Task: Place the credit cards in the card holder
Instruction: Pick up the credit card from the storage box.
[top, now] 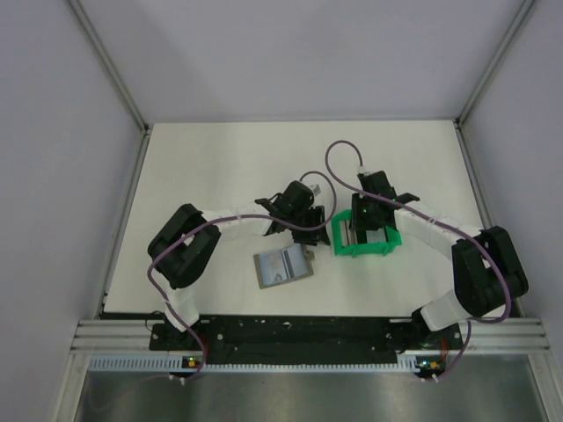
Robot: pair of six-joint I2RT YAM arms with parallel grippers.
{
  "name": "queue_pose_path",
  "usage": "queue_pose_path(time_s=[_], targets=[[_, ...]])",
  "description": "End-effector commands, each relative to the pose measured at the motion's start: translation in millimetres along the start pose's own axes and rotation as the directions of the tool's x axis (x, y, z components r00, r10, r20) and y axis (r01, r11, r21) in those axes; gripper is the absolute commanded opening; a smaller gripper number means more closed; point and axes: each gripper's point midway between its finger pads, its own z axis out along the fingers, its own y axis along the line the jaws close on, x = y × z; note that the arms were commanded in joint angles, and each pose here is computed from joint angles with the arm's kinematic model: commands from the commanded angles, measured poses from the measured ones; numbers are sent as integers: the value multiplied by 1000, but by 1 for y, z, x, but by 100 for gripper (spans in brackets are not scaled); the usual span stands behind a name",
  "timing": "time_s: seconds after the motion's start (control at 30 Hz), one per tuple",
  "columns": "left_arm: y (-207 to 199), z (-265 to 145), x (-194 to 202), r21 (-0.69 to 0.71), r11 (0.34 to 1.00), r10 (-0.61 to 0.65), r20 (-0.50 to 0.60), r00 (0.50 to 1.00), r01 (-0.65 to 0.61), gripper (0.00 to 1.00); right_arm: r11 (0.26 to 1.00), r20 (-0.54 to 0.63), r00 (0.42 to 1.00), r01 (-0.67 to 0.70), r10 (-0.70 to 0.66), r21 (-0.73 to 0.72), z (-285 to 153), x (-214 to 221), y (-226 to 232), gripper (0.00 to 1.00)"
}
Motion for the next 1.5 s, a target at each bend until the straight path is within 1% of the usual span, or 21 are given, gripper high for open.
queue_pose_path(time_s=[0.0,0.07,0.23,0.33,0.47,0.53,0.73,0.8,0.83,0.87,1.03,1.1,1.27,1.33,1.4,1.47], targets=[[-24,0,-19,71,997,19,55,998,-23,51,999,81,996,25,-27,26,-14,-25,-1,27],[-30,1,-22,91,995,21,63,998,-27,51,999,78,996,29,-31,28,-15,-24,-2,21],[-44,3,-26,150,988,22,74,997,-33,52,999,90,995,32,-36,42,-20,-25,-5,17],[-46,7,-26,170,985,12,68,998,-23,53,998,95,995,34,-39,48,-23,-25,-6,20],[-38,17,-22,147,989,-8,50,999,0,53,999,114,993,20,-25,47,-28,-27,-7,30],[-33,23,-18,136,991,-20,35,999,15,53,999,111,994,13,-18,42,-29,-26,-7,32],[-43,29,-20,230,972,-58,60,997,42,53,1000,87,996,0,-2,29,-25,-19,-6,34],[-41,30,-17,234,971,-70,56,996,55,51,1000,80,997,-2,0,29,-24,-16,-6,34],[-42,30,-19,236,970,-71,62,996,54,48,1000,77,997,-1,-1,29,-23,-15,-7,34],[-41,30,-18,235,971,-71,62,996,55,41,1000,77,997,-4,2,29,-23,-15,-8,34],[-41,31,-17,234,971,-72,57,996,57,24,1000,73,997,-1,-1,24,-22,-13,-7,34],[-42,31,-18,238,969,-77,57,995,61,20,1000,73,997,-4,2,22,-22,-13,-7,34],[-43,33,-16,249,966,-84,47,995,70,17,1000,66,998,-2,1,18,-20,-11,-7,34],[-42,34,-16,252,965,-87,44,995,73,10,1000,65,998,-2,0,21,-20,-10,-8,34],[-43,35,-15,256,963,-90,39,995,78,8,1000,63,998,-2,0,19,-19,-9,-7,34],[-43,36,-14,260,962,-92,35,995,80,3,1000,60,998,-2,0,21,-18,-8,-8,34]])
